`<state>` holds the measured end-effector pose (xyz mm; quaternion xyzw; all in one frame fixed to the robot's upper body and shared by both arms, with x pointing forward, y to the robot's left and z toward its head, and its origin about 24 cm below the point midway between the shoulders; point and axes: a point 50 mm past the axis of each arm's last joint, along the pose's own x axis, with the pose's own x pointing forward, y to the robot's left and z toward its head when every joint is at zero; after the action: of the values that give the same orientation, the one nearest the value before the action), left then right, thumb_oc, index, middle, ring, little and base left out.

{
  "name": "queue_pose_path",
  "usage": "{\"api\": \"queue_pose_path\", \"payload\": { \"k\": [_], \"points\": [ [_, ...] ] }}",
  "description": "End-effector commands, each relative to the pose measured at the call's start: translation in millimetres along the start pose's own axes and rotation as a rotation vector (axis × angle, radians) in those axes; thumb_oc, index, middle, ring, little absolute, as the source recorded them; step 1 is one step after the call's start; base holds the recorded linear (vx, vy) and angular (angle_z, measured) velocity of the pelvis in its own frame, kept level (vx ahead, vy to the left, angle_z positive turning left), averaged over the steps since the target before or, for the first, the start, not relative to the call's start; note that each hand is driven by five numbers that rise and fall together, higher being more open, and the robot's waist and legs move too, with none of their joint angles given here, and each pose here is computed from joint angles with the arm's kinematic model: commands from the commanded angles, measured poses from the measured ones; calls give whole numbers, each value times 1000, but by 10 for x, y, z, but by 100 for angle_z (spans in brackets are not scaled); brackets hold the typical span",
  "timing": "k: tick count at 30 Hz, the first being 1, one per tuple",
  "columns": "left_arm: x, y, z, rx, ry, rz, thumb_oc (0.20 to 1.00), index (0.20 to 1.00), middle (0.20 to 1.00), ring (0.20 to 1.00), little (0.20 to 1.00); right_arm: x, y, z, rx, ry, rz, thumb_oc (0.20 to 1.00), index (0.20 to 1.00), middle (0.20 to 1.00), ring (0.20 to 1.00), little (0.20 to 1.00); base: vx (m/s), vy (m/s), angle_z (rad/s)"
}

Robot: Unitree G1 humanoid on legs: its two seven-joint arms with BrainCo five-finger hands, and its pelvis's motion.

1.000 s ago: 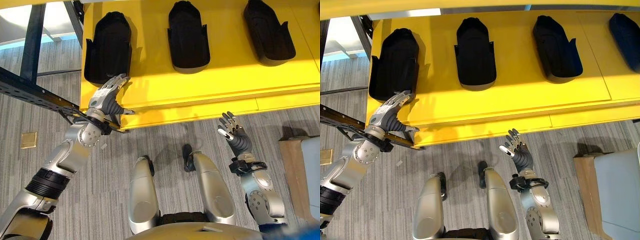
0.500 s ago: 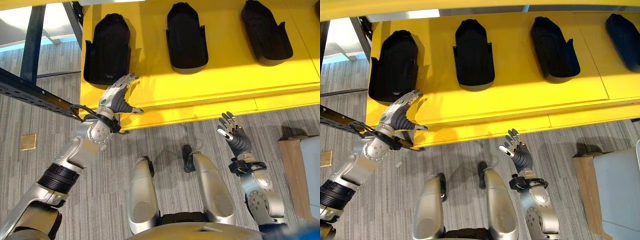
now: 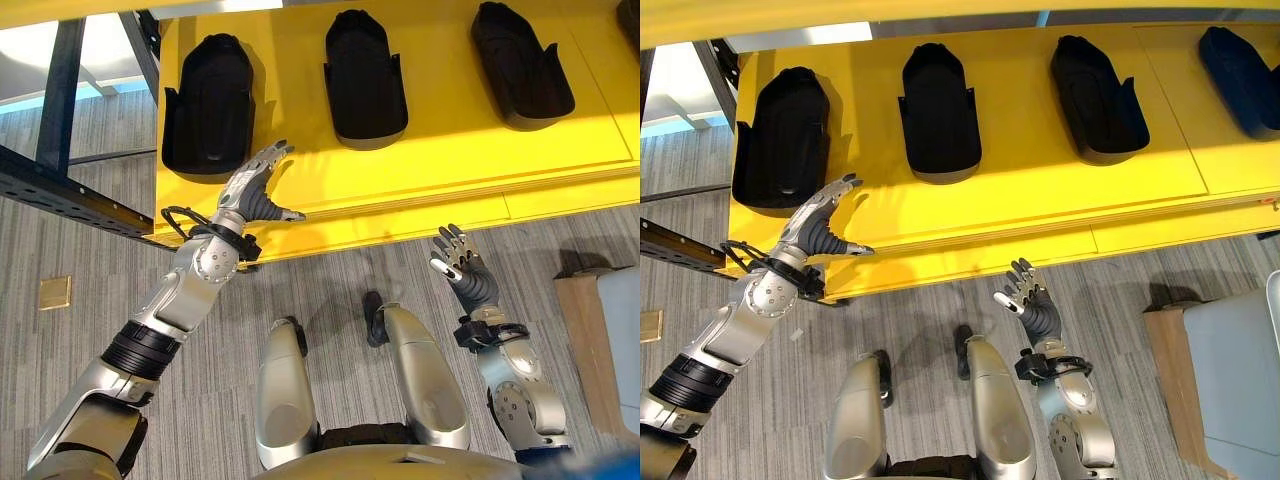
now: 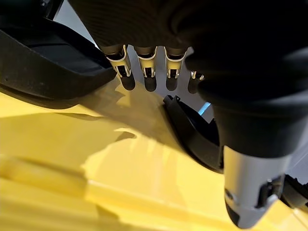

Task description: Move parts from the plastic box to the shelf.

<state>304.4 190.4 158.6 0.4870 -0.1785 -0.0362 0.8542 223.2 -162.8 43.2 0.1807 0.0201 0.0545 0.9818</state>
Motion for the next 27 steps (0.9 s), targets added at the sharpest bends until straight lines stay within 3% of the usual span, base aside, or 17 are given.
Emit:
{"api": "queue_pose_path", "payload": {
  "k": [1,10,27],
  "points": [
    [-7,228,218,-2,-122,108,1000,1000,1000,1000,1000,53,41,228,16,-134,17,1000,1000,1000,1000,1000,0,0,0],
    [-375,142,161,4,-102,-2,1000,1000,1000,1000,1000,30,57,279,3,-151,27,1000,1000,1000,1000,1000,-1,-1,-1],
    [-1067,197,-679,175,302,-43,1000,1000,1000,1000,1000,21,46,407,-60,-191,27,1000,1000,1000,1000,1000,-1,-1,3]
  ]
}}
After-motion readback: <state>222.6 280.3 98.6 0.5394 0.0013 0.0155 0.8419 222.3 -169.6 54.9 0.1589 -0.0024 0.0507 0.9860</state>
